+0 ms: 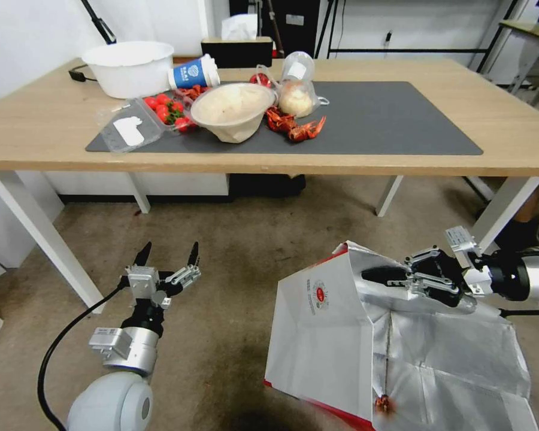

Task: Pick up the food delivery bag from the floor and place it on the table.

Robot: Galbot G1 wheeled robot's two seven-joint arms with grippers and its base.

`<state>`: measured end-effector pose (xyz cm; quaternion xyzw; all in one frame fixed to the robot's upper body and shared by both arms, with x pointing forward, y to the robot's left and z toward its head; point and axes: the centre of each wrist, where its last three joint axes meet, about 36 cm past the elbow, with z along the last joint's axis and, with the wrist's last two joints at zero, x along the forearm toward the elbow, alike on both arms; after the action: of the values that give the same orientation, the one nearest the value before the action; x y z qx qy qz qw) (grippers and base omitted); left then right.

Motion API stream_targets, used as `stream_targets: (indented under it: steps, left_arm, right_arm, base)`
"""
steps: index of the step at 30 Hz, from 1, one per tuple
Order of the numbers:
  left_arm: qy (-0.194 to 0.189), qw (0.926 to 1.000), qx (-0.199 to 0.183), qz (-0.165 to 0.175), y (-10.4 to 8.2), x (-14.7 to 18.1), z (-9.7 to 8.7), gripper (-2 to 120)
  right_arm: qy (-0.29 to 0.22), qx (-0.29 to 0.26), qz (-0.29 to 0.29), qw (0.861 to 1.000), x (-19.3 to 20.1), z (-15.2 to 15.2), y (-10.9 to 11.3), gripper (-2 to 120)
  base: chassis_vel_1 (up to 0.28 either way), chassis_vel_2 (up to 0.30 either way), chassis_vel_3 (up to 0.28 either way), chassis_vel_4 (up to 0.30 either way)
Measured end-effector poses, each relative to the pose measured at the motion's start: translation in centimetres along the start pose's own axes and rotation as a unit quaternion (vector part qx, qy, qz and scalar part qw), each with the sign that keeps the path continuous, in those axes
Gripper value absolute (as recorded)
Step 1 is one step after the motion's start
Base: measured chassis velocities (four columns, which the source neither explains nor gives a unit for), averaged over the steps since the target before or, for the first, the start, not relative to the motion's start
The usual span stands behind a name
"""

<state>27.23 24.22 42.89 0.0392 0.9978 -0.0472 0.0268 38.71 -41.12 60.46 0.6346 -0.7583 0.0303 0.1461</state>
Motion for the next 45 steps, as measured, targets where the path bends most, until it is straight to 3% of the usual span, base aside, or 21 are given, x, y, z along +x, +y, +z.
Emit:
stream_targets:
  steps: [45]
  left_arm:
    - [-0.001,1.0000,-0.001,0.002,0.00,0.13,-0.15,100]
  right_arm:
    - [0.001,0.004,0.006,1.000,-0.38,0.29,0.14,0]
  base:
    - [0.000,0.000,0.000,0.000]
